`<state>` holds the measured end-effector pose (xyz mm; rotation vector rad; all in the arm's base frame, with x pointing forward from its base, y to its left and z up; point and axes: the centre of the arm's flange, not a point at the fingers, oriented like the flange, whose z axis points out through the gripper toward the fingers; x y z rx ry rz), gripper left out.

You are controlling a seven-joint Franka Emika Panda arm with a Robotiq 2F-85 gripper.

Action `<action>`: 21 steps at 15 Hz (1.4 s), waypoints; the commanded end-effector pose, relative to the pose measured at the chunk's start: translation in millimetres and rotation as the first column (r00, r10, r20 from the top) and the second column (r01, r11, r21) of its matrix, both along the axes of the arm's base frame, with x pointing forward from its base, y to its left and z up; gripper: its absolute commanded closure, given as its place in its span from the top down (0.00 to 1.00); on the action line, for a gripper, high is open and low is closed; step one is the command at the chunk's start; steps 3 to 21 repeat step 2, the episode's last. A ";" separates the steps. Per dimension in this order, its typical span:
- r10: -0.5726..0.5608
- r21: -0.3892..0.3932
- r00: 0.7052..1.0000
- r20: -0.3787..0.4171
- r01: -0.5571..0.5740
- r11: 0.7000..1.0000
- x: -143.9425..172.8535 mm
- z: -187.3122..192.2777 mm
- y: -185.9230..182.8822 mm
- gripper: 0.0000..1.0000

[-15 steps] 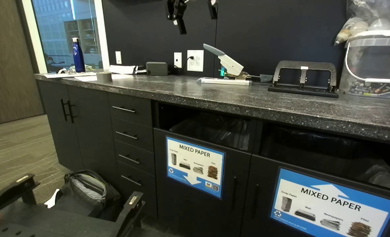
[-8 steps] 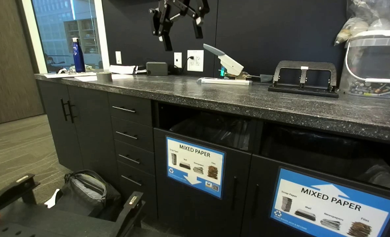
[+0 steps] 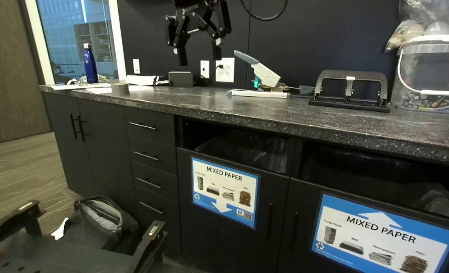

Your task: Throw the papers on the countertop in the bin on the left

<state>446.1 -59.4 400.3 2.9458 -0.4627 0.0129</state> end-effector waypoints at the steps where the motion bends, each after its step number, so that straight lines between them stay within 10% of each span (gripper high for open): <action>1: -0.010 0.017 1.000 0.007 0.009 1.000 -0.1 -1.3 1.1 1.00; 21: -0.015 0.025 1.000 0.012 0.015 1.000 -0.3 -2.2 1.2 1.00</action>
